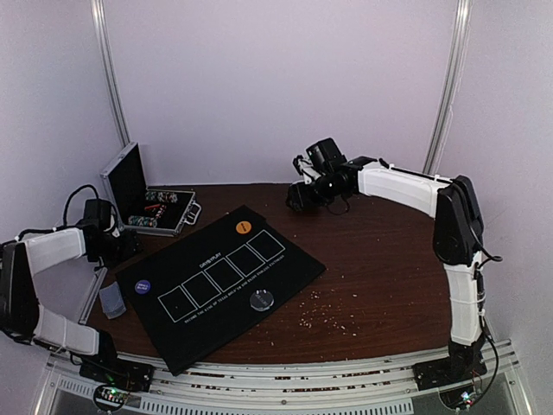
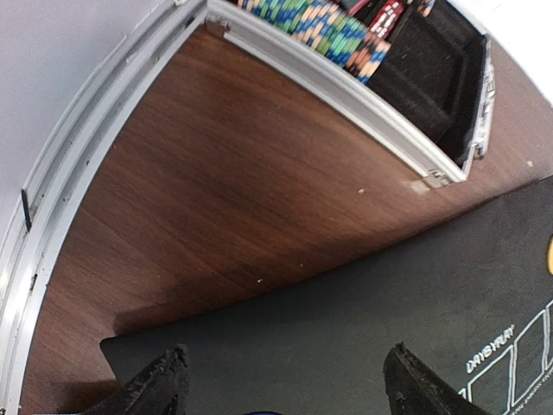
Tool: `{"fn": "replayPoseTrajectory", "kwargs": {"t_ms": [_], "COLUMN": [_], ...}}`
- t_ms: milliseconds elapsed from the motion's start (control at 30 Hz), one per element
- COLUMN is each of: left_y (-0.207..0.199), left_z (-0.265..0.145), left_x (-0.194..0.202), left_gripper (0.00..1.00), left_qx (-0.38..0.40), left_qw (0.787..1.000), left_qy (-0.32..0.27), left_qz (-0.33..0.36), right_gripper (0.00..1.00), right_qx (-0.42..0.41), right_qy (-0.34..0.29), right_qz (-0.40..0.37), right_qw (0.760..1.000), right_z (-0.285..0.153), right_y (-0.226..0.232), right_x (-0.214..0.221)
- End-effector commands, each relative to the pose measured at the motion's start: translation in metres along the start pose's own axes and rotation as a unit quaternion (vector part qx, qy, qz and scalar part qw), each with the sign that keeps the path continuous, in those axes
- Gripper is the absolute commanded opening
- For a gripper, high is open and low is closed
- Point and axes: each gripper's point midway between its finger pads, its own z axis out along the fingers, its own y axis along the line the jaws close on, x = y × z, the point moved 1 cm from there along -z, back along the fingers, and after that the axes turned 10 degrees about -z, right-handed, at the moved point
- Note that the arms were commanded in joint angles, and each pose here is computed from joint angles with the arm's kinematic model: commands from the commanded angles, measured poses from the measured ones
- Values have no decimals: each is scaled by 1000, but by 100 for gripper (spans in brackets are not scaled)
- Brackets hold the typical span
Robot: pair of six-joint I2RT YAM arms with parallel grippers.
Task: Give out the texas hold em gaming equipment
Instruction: Move the poker table mat to the center of the board.
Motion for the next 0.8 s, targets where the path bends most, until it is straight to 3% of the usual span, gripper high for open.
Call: {"fn": "replayPoseTrajectory", "kwargs": {"t_ms": [0, 100, 300, 400, 533, 633, 767], "left_y": [12, 22, 39, 47, 46, 44, 32], "left_z": [12, 18, 33, 39, 47, 49, 51], "left_x": [-1, 0, 9, 14, 22, 26, 33], "left_gripper": [80, 78, 71, 67, 53, 48, 47], "left_qx": [-35, -49, -65, -73, -60, -55, -37], "left_qw": [999, 998, 996, 994, 994, 994, 996], "left_qy": [13, 7, 18, 24, 40, 46, 52], "left_qz": [-14, -33, -62, -77, -83, -82, -65], "right_gripper": [67, 67, 54, 45, 26, 10, 4], "right_qx": [-48, -67, -82, -81, -55, -42, -31], "right_qy": [156, 184, 203, 210, 222, 213, 202], "right_qz": [3, 6, 16, 20, 31, 50, 62], "right_qw": [987, 981, 976, 974, 973, 975, 977], "right_z": [23, 27, 27, 28, 27, 21, 8], "right_y": [11, 16, 13, 10, -2, -12, -20], "right_x": [109, 134, 157, 166, 177, 181, 186]}}
